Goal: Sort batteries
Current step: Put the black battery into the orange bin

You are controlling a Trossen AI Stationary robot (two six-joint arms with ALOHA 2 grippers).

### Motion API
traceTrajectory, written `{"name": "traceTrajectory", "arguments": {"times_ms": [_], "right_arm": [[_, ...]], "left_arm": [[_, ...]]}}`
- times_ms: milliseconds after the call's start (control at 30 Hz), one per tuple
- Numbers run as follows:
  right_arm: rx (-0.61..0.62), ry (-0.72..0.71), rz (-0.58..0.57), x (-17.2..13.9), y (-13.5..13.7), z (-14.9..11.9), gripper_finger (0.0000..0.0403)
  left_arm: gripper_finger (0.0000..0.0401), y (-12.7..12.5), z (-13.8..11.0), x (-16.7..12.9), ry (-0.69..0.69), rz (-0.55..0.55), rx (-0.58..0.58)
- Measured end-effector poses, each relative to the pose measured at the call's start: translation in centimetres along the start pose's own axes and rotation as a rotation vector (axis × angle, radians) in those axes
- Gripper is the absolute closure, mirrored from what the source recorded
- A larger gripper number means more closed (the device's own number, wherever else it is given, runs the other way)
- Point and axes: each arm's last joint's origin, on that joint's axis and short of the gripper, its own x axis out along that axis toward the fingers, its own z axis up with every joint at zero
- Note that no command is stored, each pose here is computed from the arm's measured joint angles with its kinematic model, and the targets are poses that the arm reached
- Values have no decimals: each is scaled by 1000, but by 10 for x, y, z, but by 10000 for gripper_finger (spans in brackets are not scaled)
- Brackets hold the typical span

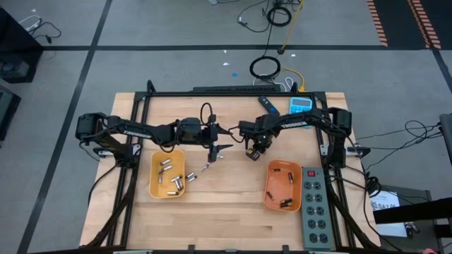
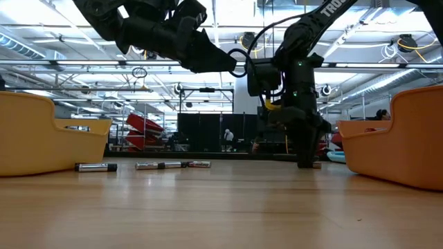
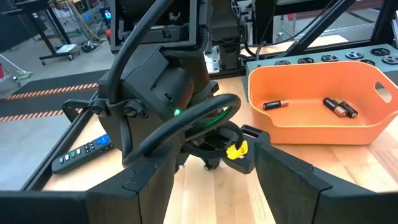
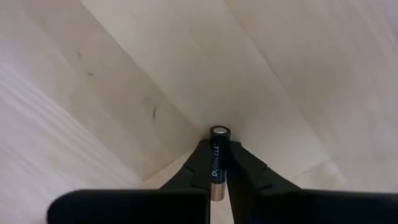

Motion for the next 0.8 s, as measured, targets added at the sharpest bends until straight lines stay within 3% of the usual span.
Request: {"name": "traceTrajectory", "arguments": {"times_ms": [233,367,533,633,800], "right_arm": [[-138,-59,-17,-9,10,-2,397],[-229,-246,55,-43,28,-9,400],[-319,-408,129,-82,47,-49,400],[-379,-497,203,-96,56,-89,400],[-336,-523,289,-90,52,-157,399]], "left_arm": [[173,0,-1,0,9,-2,-26],[173,0,-4,0,45,-12,-58],[173,-1,-7,0,79,-19,-82],[173,-3,-12,-1,132,-63,-136],[173,-6,-11,-2,301,-138,-193]]}}
